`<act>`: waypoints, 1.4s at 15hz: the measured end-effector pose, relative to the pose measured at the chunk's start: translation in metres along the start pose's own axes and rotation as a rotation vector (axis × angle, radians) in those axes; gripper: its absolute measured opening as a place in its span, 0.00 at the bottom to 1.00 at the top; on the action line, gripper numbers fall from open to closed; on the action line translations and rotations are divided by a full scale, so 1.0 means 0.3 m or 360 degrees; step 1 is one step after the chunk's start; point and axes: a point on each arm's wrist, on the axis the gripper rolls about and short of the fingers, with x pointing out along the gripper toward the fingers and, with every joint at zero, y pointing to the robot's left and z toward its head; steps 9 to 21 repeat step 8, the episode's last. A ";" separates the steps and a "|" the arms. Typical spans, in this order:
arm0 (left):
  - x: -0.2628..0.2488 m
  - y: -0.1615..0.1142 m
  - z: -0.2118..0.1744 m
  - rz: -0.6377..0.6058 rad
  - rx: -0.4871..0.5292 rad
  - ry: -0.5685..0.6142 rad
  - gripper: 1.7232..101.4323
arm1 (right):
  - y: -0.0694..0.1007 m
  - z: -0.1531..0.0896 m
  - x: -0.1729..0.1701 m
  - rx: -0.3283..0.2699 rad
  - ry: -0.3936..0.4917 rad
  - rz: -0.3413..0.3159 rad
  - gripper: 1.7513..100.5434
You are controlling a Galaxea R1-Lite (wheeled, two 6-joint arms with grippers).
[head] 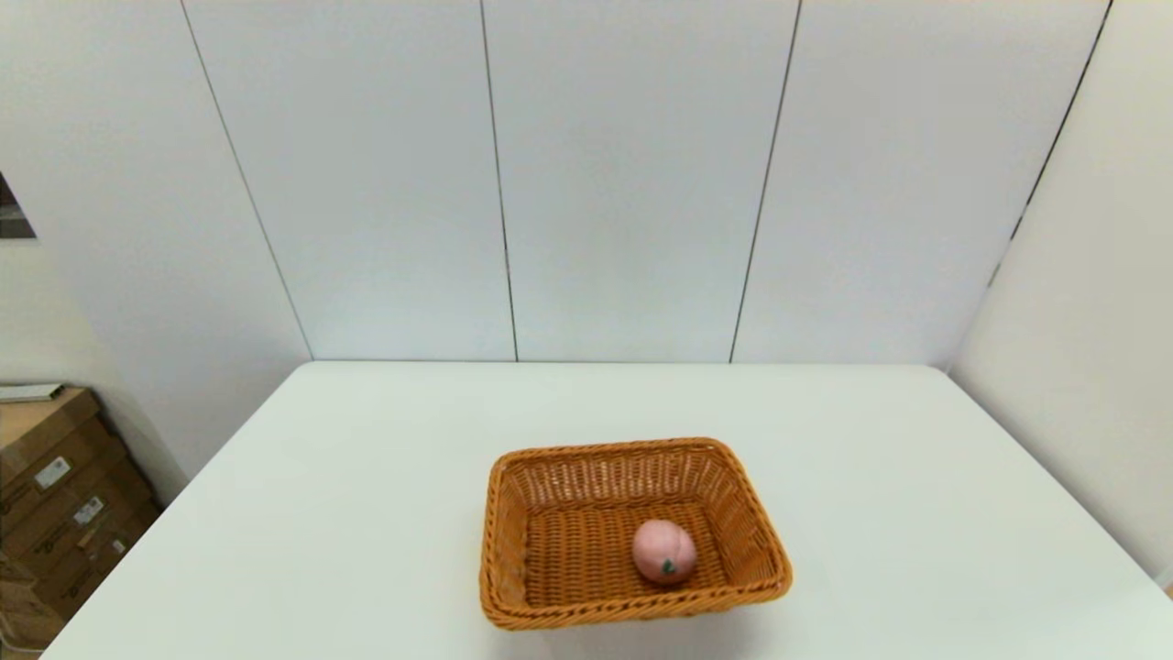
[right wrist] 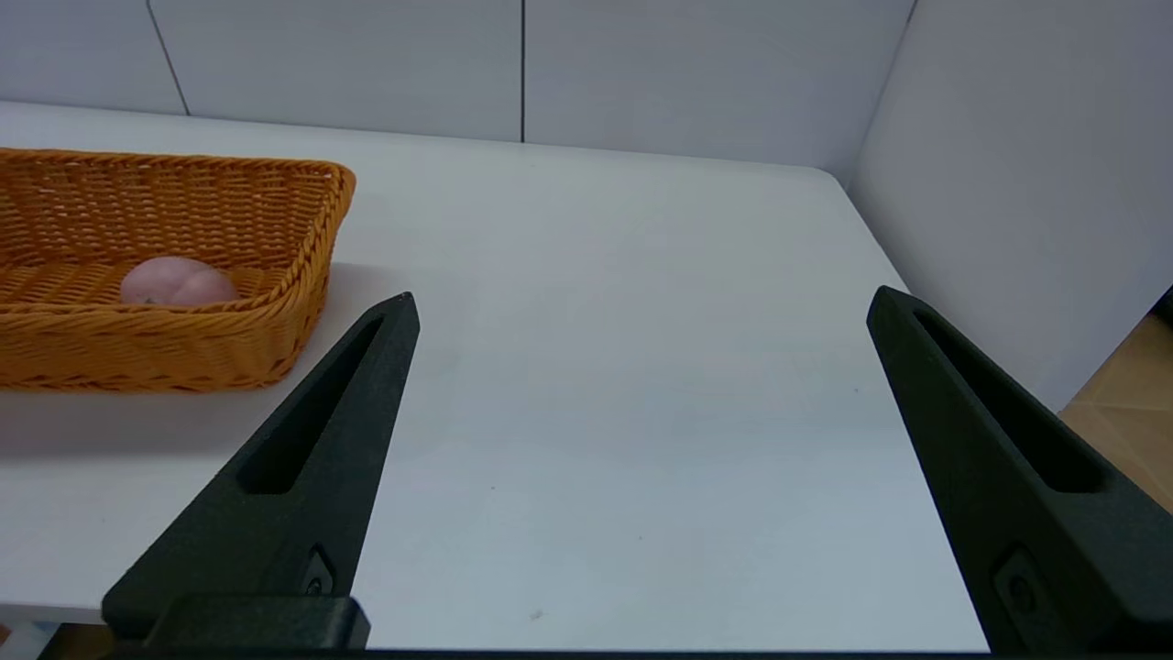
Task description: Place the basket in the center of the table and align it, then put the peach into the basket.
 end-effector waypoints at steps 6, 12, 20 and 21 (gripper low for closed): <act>0.000 0.000 0.000 0.0002 -0.0002 0.0000 0.96 | -0.001 0.001 0.000 0.0114 -0.0006 -0.0014 0.96; 0.000 0.000 0.000 0.0001 -0.0002 0.0000 0.96 | -0.001 0.001 0.000 0.0137 -0.0007 -0.0015 0.96; 0.000 0.000 0.000 0.0001 -0.0002 0.0000 0.96 | -0.001 0.001 0.000 0.0137 -0.0007 -0.0015 0.96; 0.000 0.000 0.000 0.0001 -0.0002 0.0000 0.96 | -0.001 0.001 0.000 0.0137 -0.0007 -0.0015 0.96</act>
